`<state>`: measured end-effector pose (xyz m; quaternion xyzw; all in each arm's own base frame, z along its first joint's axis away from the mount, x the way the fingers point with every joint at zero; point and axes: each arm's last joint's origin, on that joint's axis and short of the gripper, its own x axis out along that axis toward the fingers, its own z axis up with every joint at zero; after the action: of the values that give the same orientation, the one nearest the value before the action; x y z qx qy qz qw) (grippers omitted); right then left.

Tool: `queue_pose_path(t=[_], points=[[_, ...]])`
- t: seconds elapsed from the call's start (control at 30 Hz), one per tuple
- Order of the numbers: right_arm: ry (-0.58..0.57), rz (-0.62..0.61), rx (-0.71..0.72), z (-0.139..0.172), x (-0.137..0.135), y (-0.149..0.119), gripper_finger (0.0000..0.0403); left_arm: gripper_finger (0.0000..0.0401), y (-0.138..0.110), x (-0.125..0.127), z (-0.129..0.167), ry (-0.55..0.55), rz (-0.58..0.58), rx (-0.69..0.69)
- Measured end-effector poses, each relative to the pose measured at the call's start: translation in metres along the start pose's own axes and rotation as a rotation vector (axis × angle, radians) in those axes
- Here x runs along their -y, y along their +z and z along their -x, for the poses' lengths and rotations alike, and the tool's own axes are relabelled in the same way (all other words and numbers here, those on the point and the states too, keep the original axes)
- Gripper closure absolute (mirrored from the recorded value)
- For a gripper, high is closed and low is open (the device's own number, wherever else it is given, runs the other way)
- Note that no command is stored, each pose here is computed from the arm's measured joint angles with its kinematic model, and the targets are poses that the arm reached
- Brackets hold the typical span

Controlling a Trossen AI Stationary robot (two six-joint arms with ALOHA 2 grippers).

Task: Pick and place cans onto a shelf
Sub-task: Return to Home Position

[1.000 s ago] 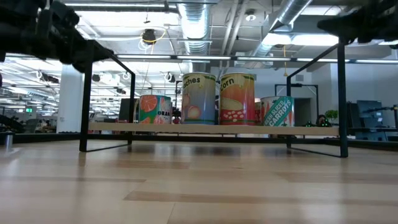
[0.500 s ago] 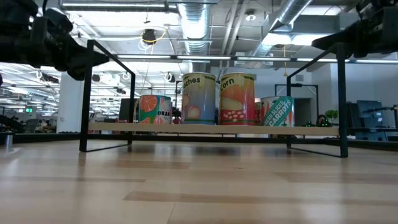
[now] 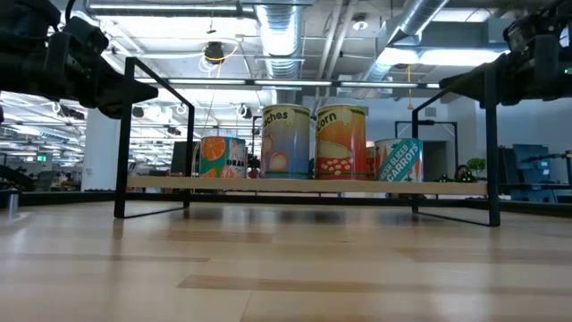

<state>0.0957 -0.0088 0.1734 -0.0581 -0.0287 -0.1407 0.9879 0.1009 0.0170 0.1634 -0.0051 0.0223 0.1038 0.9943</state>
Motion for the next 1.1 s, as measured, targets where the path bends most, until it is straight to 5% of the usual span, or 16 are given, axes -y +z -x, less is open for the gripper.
queue_pose_path(t=[1.1], points=[[-0.128, -0.010, -0.032, -0.001, 0.011, -0.003, 0.0374, 0.0401, 0.000, 0.000, 0.000, -0.006, 0.027, -0.003]])
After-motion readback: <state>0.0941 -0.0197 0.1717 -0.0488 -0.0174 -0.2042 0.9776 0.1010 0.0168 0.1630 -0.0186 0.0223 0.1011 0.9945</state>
